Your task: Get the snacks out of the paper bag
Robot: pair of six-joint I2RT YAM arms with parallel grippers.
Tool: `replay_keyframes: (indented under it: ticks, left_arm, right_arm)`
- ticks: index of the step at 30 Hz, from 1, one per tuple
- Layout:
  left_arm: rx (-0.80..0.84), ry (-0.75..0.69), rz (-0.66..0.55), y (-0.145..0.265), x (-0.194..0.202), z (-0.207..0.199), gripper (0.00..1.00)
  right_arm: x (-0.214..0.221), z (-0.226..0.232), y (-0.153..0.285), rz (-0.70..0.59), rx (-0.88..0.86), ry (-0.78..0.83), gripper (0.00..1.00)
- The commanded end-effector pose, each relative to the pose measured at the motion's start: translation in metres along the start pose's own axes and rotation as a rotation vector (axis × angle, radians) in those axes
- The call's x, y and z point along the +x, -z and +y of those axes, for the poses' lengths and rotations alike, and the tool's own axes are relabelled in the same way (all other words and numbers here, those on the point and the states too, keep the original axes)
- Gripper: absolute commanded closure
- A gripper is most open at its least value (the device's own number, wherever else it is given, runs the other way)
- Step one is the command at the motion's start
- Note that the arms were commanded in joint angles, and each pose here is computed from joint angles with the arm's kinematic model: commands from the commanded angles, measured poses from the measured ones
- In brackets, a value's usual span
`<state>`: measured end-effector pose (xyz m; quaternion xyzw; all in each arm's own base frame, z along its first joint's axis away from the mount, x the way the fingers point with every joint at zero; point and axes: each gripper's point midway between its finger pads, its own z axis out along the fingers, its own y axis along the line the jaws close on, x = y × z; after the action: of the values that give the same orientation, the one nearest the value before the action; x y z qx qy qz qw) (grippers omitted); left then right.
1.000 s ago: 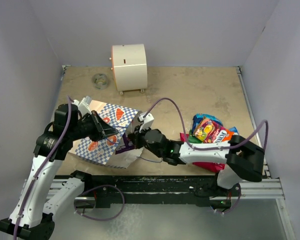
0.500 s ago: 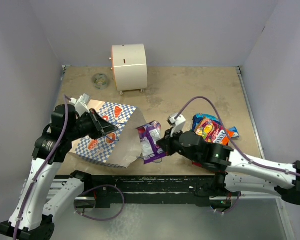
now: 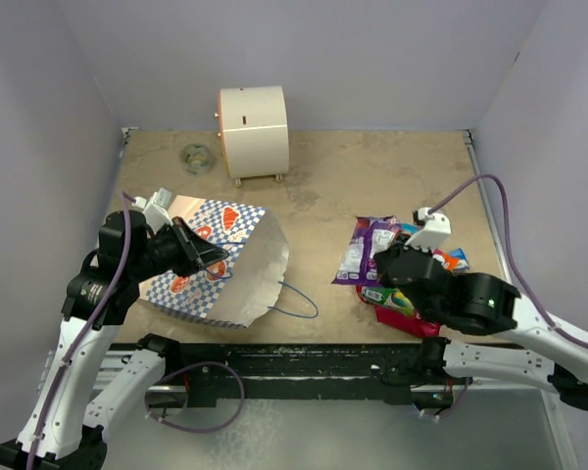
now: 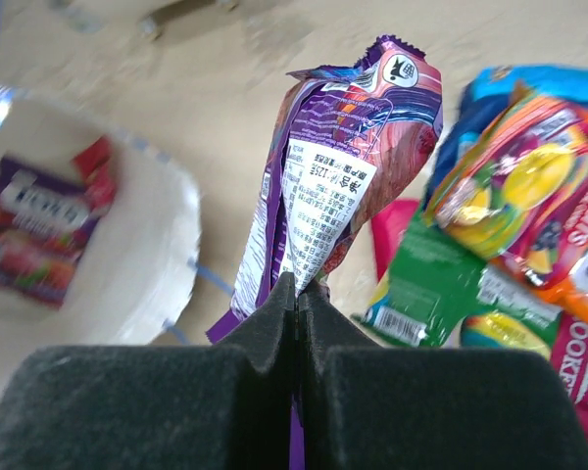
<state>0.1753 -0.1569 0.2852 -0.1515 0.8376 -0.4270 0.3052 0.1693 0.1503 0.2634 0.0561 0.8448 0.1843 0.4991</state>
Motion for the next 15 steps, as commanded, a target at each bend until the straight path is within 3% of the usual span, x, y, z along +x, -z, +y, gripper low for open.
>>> replay_keyframes:
  ticks: [1,7,10,15]
  left_arm:
    - [0.025,-0.006,-0.026,0.003,-0.006,-0.009,1.0]
    - [0.018,-0.006,-0.016,0.002,-0.007,-0.01,1.0]
    - [0.023,-0.013,-0.02,0.002,-0.009,-0.012,1.0]
    - [0.015,-0.017,-0.038,0.002,-0.012,-0.011,1.0]
  right_arm:
    - [-0.05,-0.017,-0.025,-0.214,0.283,-0.026,1.0]
    - [-0.078,-0.022,-0.085,-0.147,0.324,-0.128,1.0]
    - [-0.092,-0.031,-0.083,-0.179,0.309,-0.191,1.0]
    - [-0.071,-0.073,-0.063,-0.123,0.377,-0.363,1.0]
